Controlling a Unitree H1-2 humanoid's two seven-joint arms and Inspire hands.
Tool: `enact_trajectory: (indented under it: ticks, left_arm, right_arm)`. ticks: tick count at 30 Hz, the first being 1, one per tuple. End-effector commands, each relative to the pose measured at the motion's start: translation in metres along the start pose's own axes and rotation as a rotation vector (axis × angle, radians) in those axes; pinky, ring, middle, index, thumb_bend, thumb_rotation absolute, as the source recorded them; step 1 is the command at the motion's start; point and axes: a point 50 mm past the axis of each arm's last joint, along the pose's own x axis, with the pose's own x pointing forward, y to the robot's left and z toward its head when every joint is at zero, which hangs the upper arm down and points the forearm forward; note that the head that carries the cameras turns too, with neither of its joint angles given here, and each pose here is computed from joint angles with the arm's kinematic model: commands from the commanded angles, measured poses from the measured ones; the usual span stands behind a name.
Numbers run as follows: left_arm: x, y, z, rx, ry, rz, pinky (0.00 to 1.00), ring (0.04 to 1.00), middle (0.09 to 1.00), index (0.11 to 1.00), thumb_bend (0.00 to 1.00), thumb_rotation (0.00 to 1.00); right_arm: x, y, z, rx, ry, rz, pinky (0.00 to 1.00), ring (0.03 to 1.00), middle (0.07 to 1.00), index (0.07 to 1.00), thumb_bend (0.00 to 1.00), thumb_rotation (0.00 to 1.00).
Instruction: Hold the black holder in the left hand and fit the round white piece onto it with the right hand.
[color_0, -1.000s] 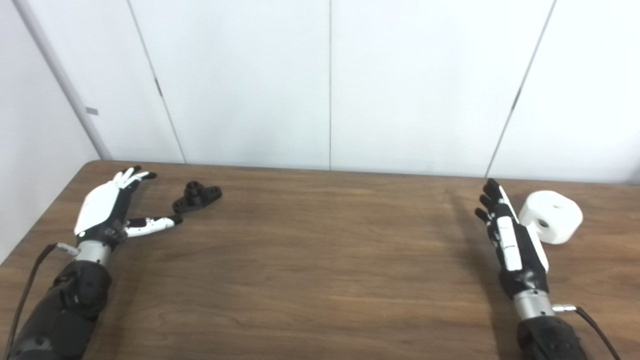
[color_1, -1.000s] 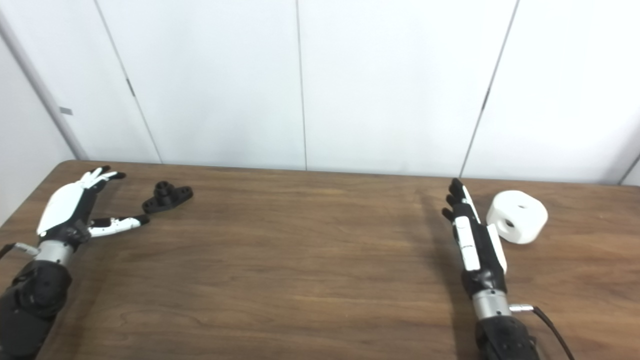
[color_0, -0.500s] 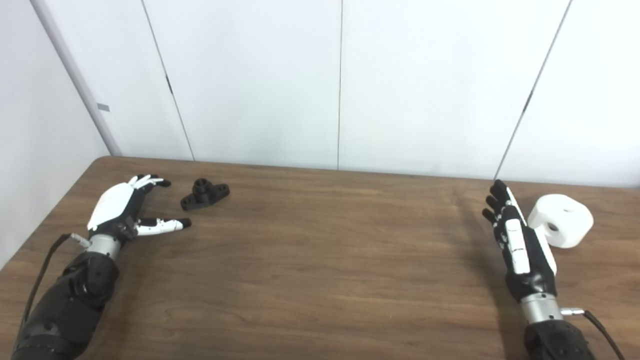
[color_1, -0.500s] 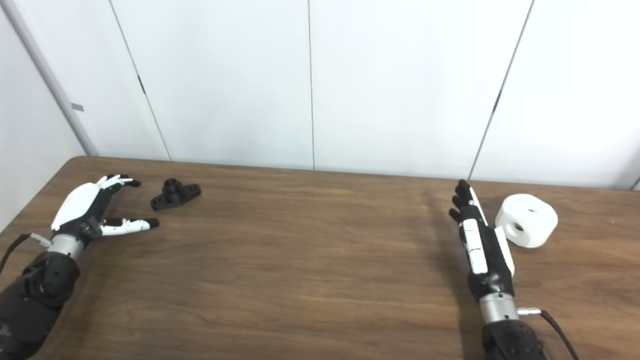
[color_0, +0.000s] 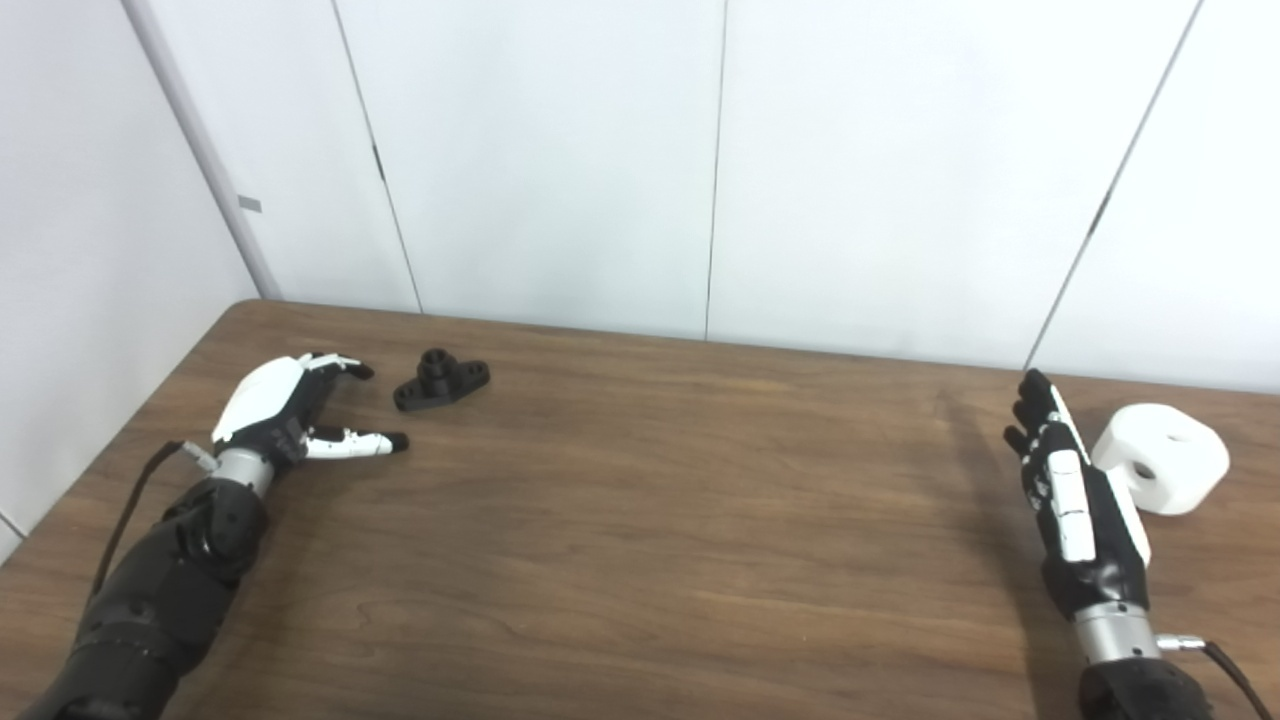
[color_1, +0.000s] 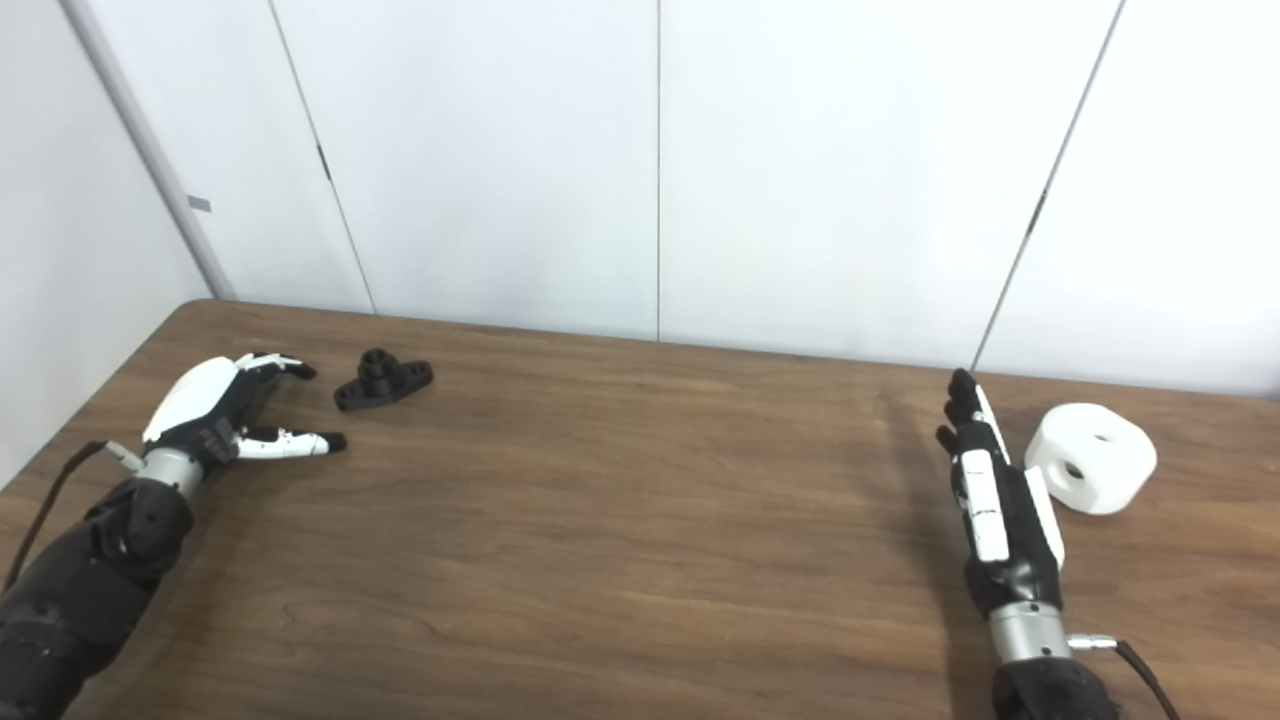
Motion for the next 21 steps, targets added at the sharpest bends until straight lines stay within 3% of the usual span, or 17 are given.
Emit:
enact_trajectory:
  ticks: [1,8,21]
  left_arm:
    - [0.017,0.039,0.007,0.02,-0.024,0.073,0.99,0.965,0.899,0.787,0.99,0.43]
    - [0.022,0.032,0.01,0.021,-0.015,0.057,0.96,0.942,0.89,0.783,1.0,0.43]
    - [0.03,0.027,0.016,0.038,-0.013,0.028,0.96,0.936,0.88,0.769,1.0,0.43]
  right_arm:
    - [-0.03,-0.005,-0.026,0.009,0.076,-0.012,0.97,0.989,0.987,0.974,0.28,1.0]
    - [-0.032,-0.008,-0.024,0.036,0.081,-0.016,1.0,0.997,0.994,0.979,0.31,1.0]
    - [-0.033,-0.008,-0.021,0.063,0.078,-0.025,1.0,1.0,0.999,0.981,0.26,1.0]
